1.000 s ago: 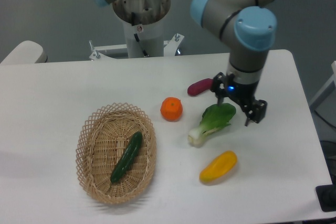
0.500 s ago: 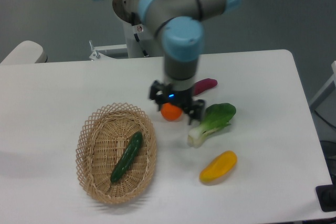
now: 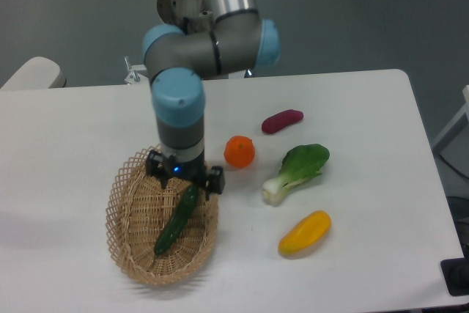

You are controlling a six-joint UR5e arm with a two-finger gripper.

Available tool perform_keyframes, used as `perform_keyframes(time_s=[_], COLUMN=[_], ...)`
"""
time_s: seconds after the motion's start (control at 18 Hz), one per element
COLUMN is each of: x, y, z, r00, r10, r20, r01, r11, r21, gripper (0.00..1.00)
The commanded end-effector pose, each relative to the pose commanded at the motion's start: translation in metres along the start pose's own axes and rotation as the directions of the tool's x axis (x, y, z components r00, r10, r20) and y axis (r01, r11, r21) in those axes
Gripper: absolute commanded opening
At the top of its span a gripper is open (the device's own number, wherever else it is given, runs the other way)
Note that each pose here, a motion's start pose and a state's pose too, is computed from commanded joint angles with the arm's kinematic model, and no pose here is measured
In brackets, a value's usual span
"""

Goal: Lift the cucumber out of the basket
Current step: 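Lower the gripper onto the green cucumber in the basket, then close the gripper around the cucumber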

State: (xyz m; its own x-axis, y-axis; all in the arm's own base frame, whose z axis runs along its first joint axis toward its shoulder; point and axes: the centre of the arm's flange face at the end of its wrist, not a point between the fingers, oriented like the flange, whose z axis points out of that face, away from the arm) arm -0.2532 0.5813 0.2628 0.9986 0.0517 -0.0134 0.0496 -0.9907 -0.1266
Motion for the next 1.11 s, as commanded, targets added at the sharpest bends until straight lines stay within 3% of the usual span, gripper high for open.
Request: perform_keyframes(time_s=[0.11,0.72,1.0,1.06,1.11], x=[0.002,0.007,0.007,0.007,0.007], y=[-0.001,0.0,0.0,0.0,0.0], z=[0.009,0.054,0.056,0.056,0.056], r00=[0.999,0.998,0.998,0.998,0.998], r10=[0.046,0.057,0.059,0.059,0.059], r20=[-0.005,-0.016,-0.013,-0.013,-0.012], r01=[-0.046,-0.058,-0.059,-0.059,-0.059], r11=[0.999,0.996,0.996,0.996,0.996], r21=[-0.008,-0.061,-0.067,-0.067,-0.066], gripper=[1.0,1.0,0.99,0.88,0.7])
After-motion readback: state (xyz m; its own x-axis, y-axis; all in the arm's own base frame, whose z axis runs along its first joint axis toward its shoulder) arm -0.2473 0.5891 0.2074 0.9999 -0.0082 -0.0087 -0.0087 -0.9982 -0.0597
